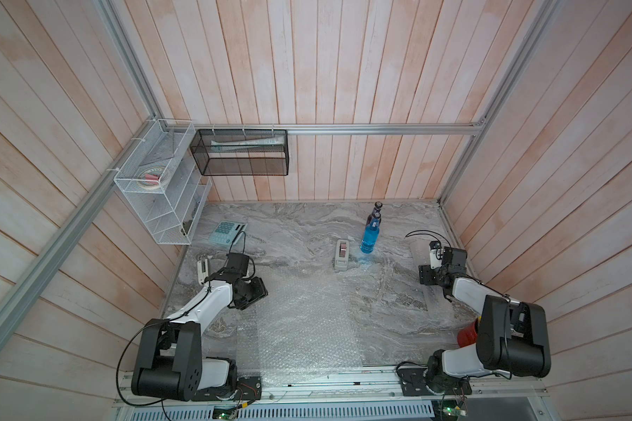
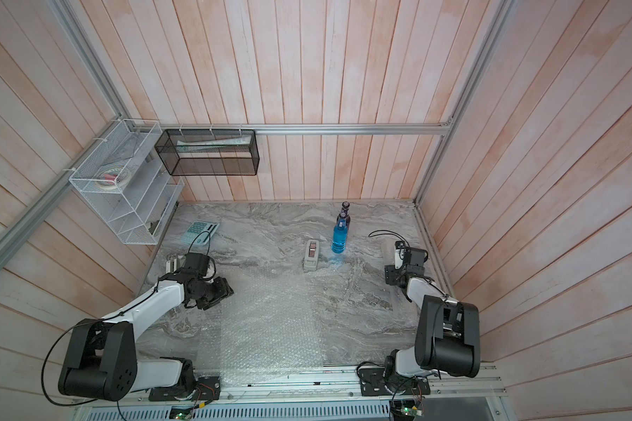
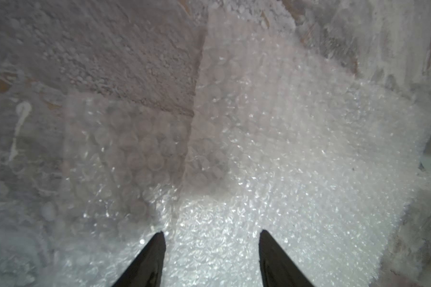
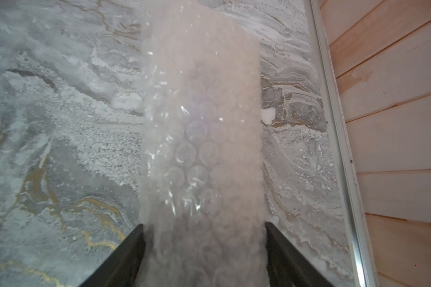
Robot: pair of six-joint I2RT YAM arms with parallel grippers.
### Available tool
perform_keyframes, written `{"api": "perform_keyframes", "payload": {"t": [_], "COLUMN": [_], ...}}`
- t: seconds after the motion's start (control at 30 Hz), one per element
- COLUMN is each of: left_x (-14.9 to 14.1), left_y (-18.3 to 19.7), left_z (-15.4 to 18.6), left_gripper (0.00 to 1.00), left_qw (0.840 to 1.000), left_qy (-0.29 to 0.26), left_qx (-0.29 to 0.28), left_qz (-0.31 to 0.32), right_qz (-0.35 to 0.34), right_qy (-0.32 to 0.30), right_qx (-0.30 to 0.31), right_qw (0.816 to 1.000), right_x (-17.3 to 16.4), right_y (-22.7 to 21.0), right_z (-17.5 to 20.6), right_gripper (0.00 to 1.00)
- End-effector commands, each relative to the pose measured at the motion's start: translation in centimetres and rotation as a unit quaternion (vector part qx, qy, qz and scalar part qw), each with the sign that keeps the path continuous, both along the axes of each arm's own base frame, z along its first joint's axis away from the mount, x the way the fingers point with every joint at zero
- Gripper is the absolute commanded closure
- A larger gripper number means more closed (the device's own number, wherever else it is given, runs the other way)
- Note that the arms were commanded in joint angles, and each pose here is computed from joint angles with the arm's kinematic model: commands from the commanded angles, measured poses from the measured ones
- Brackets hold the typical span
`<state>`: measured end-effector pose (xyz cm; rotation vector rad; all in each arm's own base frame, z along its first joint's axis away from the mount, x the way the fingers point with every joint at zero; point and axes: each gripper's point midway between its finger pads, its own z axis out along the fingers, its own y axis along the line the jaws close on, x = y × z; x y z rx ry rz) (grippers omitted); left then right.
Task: Wrap wine bottles in bubble wrap
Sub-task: Place the bubble wrap at the center of the board, then move the bubble wrap to the center of the board.
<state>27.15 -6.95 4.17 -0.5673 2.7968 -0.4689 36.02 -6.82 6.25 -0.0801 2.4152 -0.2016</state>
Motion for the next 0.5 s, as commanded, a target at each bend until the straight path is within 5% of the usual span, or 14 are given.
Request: {"api": "perform_keyframes", "payload": {"t": [0.0,0.47], "left_x": [1.3,3.7], "left_y": [-0.4,2.7], "left_z": [0.2,-0.7], "left_gripper": [0.41,0.54], "left_qw": [1.0,0.998], "left_qy": [-0.02,-0.024], "left_qx": [-0.004,0.058], "left_qz": [-0.007,-0.028], "right_qz": [0.013,0.164], "right_qy": [-0.048,-0.137], "right_qx": [0.006,0.13], "right_qw": [0.999,0.968], "right_x": [1.3,-1.6], "right_y": [0.3,11.1], "right_z": [4.2,10.5], "right_gripper": [0.21,0.19]}}
